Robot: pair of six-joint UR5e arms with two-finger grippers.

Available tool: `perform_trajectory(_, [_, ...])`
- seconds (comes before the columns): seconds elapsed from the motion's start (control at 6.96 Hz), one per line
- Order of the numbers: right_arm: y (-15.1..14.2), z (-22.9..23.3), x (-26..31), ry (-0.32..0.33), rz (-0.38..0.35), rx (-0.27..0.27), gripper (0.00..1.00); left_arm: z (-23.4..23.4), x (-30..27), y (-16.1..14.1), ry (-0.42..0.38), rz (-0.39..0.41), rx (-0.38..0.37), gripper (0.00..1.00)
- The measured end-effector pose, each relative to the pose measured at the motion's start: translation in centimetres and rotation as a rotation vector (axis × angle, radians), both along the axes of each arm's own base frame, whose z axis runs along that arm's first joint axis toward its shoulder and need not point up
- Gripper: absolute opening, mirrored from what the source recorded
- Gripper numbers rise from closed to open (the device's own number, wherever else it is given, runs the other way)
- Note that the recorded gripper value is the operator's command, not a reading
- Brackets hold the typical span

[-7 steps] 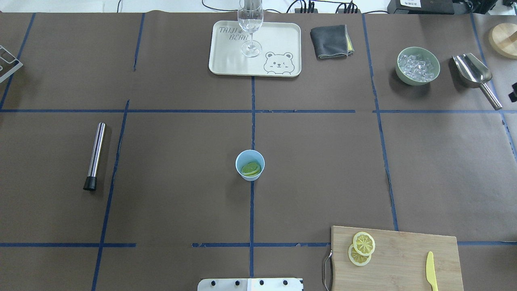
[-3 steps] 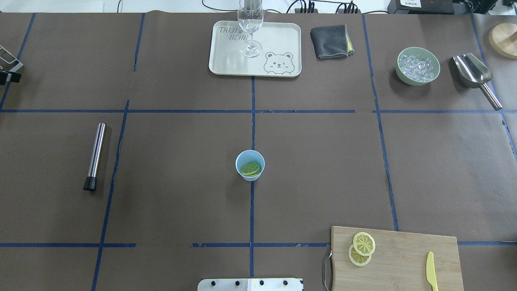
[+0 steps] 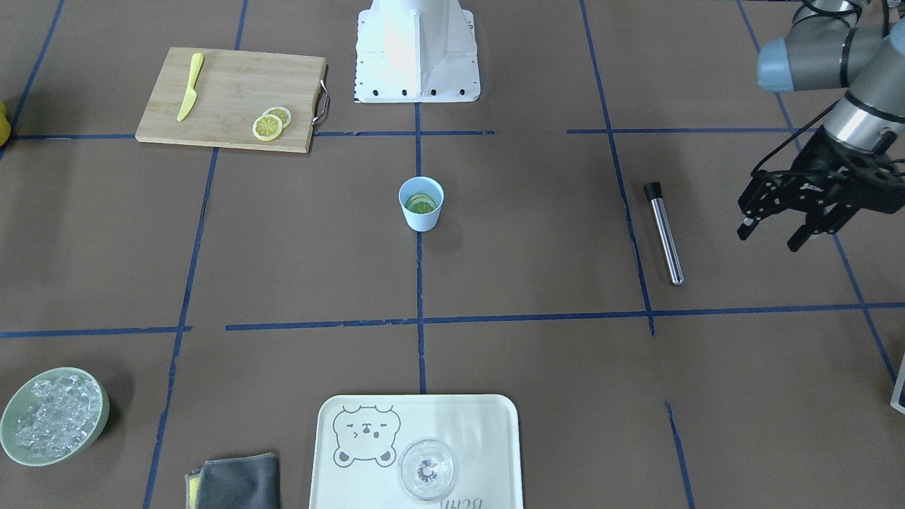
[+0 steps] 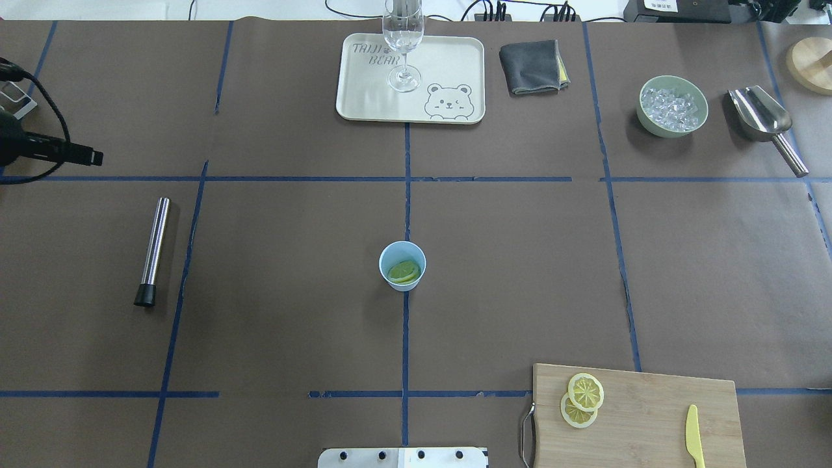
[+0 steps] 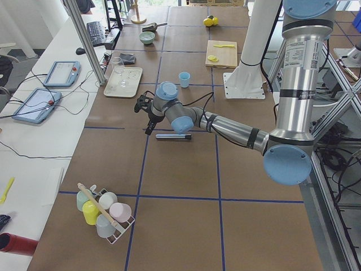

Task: Squeeze lemon into cup
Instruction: 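Reach the left gripper to the standing steel muddler, then close the left gripper around the top of the steel muddler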

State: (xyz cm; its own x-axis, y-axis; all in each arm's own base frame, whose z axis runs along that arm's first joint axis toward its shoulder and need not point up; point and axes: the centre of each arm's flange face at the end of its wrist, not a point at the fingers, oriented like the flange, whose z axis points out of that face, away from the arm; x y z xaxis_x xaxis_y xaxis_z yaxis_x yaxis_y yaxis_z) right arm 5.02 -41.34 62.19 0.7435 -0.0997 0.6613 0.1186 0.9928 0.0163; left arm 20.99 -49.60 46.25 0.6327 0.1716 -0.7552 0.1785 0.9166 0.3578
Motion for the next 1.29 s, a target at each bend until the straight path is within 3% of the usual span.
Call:
perform_trajectory(0.14, [0.0, 0.1, 0.0, 0.0, 0.0, -0.002, 1.0, 0.6, 4.0, 0.6, 0.01, -0.038, -0.063, 0.59])
perform_trajectory(0.43, [0.0, 0.1, 0.1, 0.001, 0.001, -0.002, 1.0, 2.2, 9.3, 0.0, -0.009, -0.041, -0.114, 0.59])
perform_trajectory(1.29, [-0.1, 0.1, 0.3, 0.003, 0.006, 0.0, 1.0, 4.3, 12.7, 1.1, -0.059, -0.011, -0.121, 0.59])
